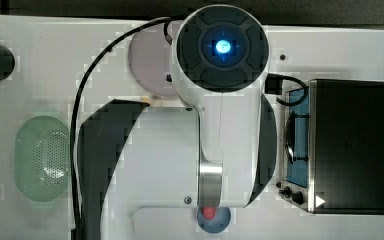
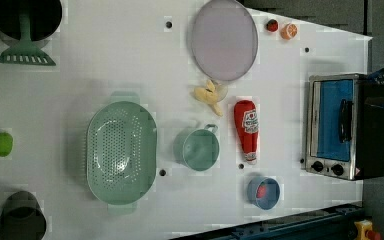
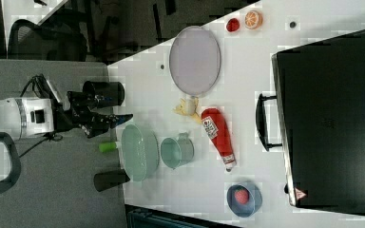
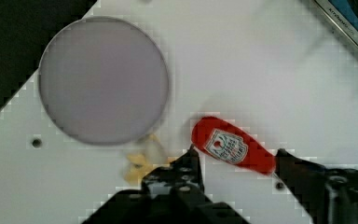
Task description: Pick Ketchup from the table and place it in strainer.
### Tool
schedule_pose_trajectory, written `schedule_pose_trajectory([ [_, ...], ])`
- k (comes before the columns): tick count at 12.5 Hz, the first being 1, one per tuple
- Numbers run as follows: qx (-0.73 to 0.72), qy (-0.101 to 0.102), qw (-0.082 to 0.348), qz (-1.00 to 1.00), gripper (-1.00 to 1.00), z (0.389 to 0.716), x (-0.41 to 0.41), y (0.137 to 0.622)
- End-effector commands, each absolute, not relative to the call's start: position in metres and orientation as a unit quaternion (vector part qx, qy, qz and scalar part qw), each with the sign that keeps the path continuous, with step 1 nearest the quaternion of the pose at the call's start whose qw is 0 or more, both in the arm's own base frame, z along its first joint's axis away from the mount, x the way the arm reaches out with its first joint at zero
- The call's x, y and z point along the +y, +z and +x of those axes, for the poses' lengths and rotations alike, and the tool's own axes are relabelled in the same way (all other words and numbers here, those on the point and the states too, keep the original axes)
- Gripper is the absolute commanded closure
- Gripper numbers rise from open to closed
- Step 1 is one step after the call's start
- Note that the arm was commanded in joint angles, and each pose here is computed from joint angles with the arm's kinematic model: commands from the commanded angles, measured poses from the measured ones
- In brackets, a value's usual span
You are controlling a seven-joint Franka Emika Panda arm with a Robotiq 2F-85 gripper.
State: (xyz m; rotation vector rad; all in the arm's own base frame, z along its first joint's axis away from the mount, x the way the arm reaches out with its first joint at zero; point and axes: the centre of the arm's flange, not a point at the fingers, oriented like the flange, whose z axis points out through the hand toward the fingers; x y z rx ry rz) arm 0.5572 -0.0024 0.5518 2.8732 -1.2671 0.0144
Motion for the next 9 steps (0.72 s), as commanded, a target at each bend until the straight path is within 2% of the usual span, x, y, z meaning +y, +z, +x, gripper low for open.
schedule_pose_trajectory([
  [1, -0.385, -0.01, 0.003, 0.923, -0.59, 0.476, -0.039, 0.604],
  [3, -0.38, -0.015, 0.004, 0.925, -0.99, 0.477, -0.038, 0.599],
  [6, -0.356, -0.044, 0.013, 0.933, -1.0, 0.483, -0.034, 0.569],
  [9, -0.325, -0.09, 0.024, 0.941, -1.0, 0.491, -0.027, 0.521],
])
